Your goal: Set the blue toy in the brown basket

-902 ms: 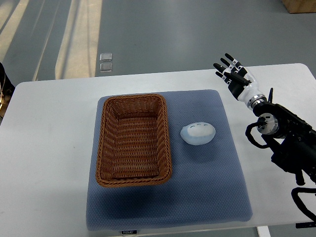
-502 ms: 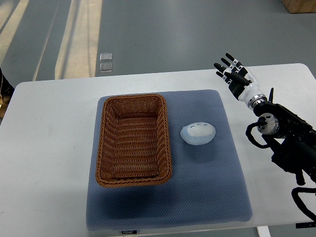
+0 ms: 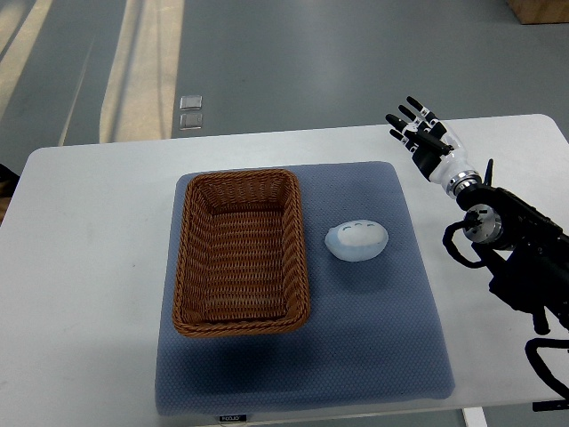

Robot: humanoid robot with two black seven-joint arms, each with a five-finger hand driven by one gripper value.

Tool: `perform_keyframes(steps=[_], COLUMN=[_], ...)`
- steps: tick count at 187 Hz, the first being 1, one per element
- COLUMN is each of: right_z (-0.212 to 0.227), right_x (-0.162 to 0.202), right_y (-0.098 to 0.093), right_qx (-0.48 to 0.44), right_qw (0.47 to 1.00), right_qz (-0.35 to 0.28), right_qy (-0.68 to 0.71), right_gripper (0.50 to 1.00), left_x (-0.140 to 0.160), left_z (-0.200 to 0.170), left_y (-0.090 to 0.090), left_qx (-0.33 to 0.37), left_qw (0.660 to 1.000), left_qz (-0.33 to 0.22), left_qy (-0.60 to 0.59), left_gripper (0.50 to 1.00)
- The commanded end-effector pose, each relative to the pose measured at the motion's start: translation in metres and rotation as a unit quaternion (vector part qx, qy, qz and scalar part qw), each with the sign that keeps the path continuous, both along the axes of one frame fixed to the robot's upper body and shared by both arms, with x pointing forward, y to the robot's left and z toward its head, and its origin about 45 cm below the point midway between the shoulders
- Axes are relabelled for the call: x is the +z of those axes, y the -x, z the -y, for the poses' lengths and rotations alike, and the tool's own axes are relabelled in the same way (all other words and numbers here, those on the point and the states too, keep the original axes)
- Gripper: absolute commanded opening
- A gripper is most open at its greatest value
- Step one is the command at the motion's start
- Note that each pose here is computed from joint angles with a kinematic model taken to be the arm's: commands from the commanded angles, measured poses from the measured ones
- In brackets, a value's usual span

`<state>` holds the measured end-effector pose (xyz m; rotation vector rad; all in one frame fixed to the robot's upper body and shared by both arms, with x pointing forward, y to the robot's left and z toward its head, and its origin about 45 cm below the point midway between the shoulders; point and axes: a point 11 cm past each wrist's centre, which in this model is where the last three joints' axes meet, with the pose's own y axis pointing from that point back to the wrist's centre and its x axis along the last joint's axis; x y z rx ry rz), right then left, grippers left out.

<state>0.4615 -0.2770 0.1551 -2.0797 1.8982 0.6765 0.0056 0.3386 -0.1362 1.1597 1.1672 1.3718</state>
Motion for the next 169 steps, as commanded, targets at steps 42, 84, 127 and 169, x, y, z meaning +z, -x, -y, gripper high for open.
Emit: perform_keyframes(steps=[42, 84, 127, 169], right_z=[0.004, 0.020, 0.049, 0.070], right_x=[0.005, 0.025, 0.076, 0.141], right_y=[-0.003, -0.006, -0.009, -0.007], right_qx=[-0.002, -0.014, -0.006, 0.090], right_qw=[1.000, 0.999, 0.990, 0.940], right_qz=[0.004, 0.022, 0.066, 0.132], right_qy=[0.005, 0.025, 0.125, 0.300], right_gripper=[0.911, 0.911, 0.911, 0.911], left_x=[0.000, 0.000, 0.000, 0.000], left_z=[0.000, 0.000, 0.000, 0.000], left_y=[0.000, -0.001, 0.000, -0.001], left_qx=[0.000, 0.000, 0.000, 0.000], left_qw=[1.000, 1.000, 1.000, 1.000], left_qz=[0.000, 0.001, 0.000, 0.001], left_qy=[0.001, 0.001, 0.001, 0.001], left_gripper=[1.000, 1.000, 1.000, 1.000])
